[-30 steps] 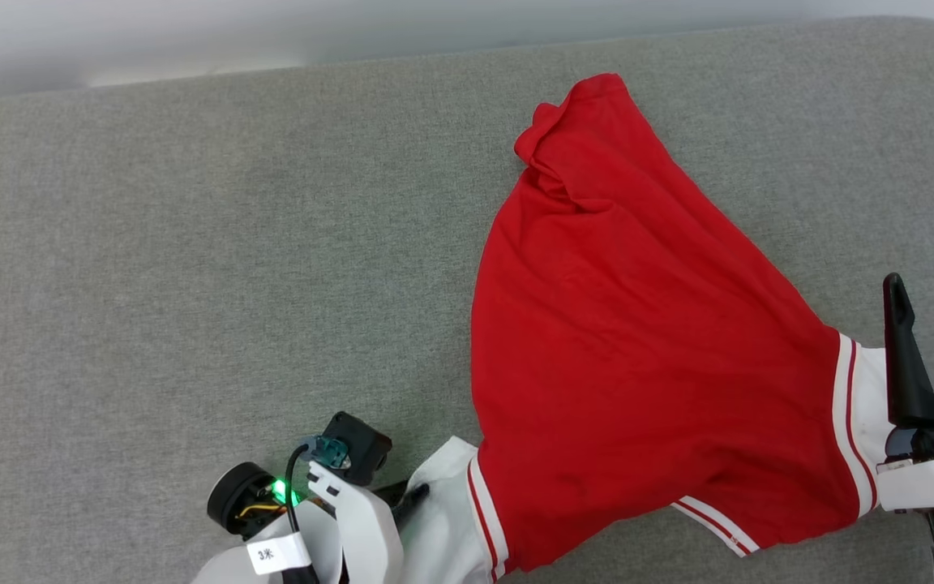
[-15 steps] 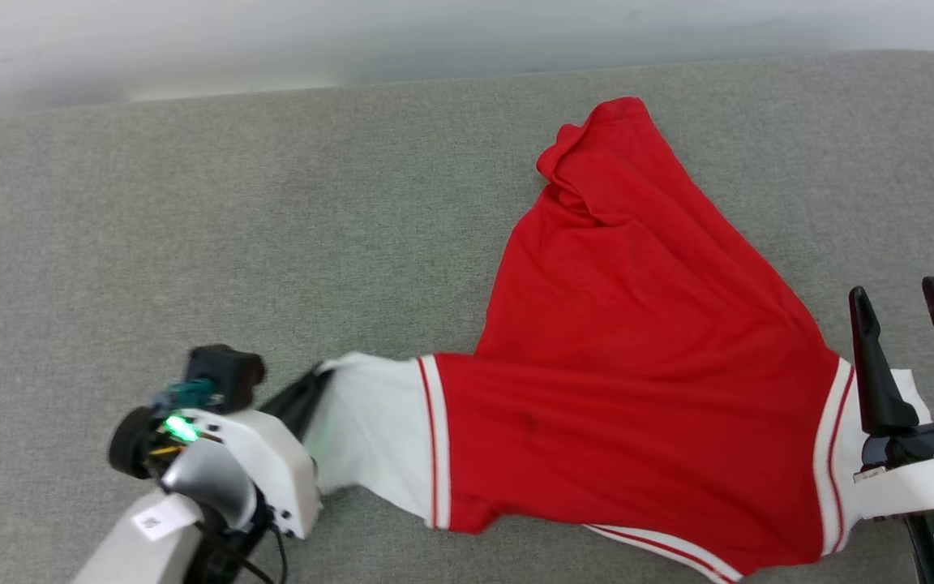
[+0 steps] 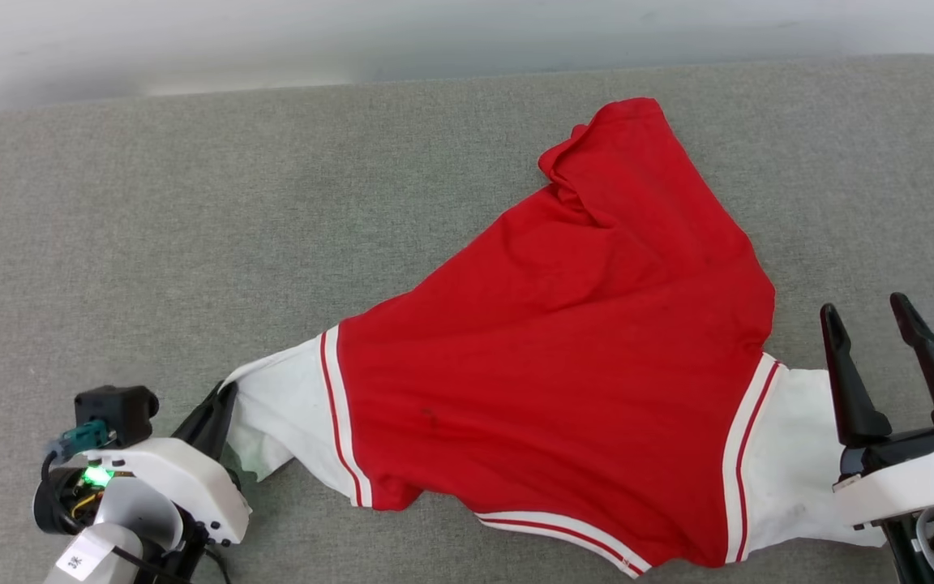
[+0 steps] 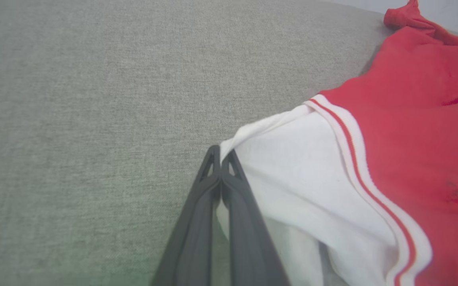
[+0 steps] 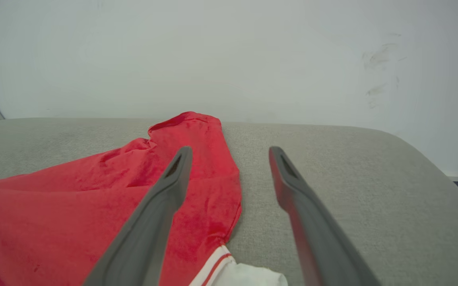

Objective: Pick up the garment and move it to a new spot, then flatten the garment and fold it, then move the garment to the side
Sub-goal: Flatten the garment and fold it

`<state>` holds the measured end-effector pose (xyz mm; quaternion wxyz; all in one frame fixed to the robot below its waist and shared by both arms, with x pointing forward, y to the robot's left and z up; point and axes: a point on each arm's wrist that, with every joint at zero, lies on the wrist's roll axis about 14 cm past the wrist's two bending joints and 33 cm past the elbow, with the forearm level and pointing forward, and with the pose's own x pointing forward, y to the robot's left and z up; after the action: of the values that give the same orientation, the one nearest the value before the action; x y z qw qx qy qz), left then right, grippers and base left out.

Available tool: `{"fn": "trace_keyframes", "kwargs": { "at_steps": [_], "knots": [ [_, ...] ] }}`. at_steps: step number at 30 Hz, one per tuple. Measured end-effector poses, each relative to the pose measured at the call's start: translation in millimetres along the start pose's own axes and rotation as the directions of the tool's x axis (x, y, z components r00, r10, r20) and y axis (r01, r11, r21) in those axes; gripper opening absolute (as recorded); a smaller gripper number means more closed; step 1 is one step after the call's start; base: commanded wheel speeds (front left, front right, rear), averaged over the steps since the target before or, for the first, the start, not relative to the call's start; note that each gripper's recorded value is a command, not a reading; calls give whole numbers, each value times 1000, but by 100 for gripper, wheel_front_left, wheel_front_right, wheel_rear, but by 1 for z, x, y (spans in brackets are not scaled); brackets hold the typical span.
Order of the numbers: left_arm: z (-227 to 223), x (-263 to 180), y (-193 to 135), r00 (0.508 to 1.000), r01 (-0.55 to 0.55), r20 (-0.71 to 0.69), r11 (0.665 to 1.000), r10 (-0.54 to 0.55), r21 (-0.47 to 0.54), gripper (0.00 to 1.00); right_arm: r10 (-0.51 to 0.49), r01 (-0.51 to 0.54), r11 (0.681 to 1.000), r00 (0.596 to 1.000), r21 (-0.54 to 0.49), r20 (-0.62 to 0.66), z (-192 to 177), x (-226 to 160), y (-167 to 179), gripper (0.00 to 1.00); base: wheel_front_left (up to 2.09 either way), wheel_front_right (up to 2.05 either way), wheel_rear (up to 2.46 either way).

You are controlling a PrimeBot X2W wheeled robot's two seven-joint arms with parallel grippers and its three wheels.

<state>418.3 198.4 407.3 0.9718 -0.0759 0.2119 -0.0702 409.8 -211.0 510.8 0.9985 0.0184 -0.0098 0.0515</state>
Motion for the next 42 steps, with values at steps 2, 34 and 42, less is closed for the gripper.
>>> {"fn": "trace_keyframes", "kwargs": {
  "at_steps": [2, 34, 42],
  "knots": [
    [-4, -1, 3, 1000, -12, 11, 1000, 12, -26, 100, 6, -6, 1000, 1000, 2, -11, -3, 0, 2, 100, 0, 0, 0],
    [116, -99, -34, 812, 12, 575, 988, -101, 156, 100, -131, 119, 990, 638, -71, -759, -70, -90, -44, 100, 0, 0, 0],
    [106, -98, -22, 834, -11, 548, 989, -72, 147, 100, -151, 168, 983, 505, -75, -850, -104, -102, -43, 100, 0, 0, 0]
  ]
}}
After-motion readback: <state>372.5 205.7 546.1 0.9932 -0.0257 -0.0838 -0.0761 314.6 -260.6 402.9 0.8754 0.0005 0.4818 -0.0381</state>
